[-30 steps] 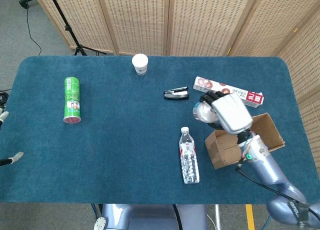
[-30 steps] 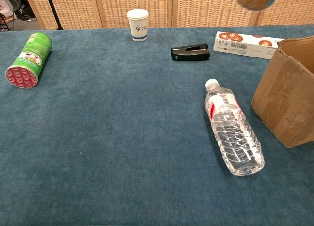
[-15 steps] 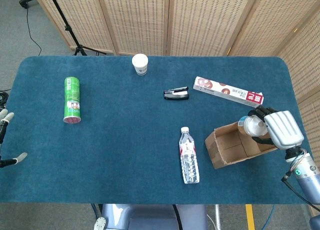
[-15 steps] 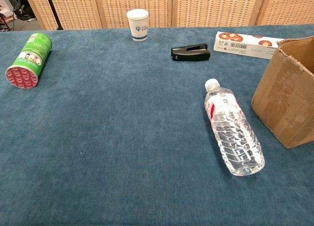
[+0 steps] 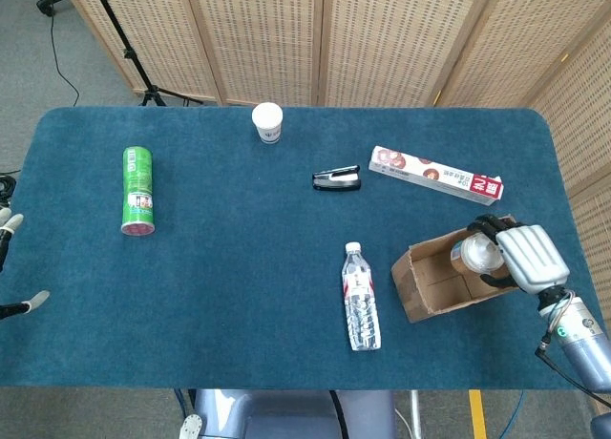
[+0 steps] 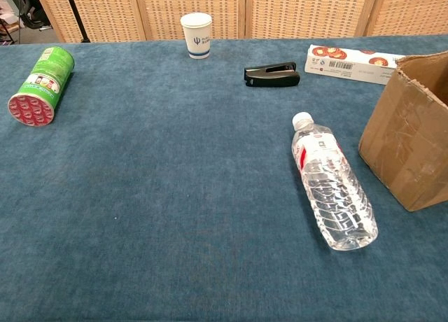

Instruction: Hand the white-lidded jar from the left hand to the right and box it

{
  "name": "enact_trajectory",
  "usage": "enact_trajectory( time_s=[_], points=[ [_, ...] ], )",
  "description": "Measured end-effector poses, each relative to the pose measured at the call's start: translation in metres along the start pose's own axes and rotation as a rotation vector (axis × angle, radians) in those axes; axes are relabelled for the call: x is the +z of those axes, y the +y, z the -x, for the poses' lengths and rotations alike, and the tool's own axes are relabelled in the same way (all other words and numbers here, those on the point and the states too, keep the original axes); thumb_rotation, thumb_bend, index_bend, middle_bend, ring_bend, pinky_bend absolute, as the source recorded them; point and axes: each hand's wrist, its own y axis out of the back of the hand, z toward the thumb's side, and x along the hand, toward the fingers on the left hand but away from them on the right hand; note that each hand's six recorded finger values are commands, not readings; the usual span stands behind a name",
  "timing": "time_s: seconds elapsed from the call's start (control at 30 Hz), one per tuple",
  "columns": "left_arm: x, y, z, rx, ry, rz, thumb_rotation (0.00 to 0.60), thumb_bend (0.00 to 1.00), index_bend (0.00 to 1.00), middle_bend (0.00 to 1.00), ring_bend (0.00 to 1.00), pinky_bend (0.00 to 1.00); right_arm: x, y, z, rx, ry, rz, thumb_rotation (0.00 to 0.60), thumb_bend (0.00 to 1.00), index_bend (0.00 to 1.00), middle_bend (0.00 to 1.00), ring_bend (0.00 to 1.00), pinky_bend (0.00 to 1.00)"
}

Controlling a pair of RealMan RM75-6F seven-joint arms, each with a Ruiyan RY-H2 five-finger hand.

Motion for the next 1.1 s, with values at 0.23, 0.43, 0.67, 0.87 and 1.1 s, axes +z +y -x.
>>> enact_trajectory(
  time_s=[0.23, 0.43, 0.67, 0.87, 1.1],
  points=[
    [0.001, 0.000, 0.001, 0.001, -0.002, 0.000, 0.600, 0.00, 0.00, 0.00, 0.00, 0.00, -0.001, 0.020, -0.011, -0.057, -0.010, 0.016, 0.600, 0.00, 0.00, 0.00, 0.00, 0.18],
    [0.002, -0.001, 0.002, -0.002, -0.007, -0.003, 0.600, 0.00, 0.00, 0.00, 0.00, 0.00, 0.003, 0.046, -0.028, -0.162, 0.012, 0.007, 0.600, 0.00, 0.00, 0.00, 0.00, 0.18],
    [0.003, -0.003, 0.008, 0.002, -0.005, -0.008, 0.600, 0.00, 0.00, 0.00, 0.00, 0.00, 0.007, 0.051, -0.057, -0.308, 0.030, -0.049, 0.600, 0.00, 0.00, 0.00, 0.00, 0.18],
    [-0.001, -0.008, 0.017, 0.007, 0.004, -0.011, 0.600, 0.00, 0.00, 0.00, 0.00, 0.00, 0.007, 0.008, -0.078, -0.377, -0.019, -0.049, 0.600, 0.00, 0.00, 0.00, 0.00, 0.14],
    [-0.007, -0.014, 0.021, 0.010, -0.008, -0.010, 0.600, 0.00, 0.00, 0.00, 0.00, 0.00, -0.010, -0.038, -0.096, -0.367, -0.104, -0.013, 0.600, 0.00, 0.00, 0.00, 0.00, 0.09]
  ],
)
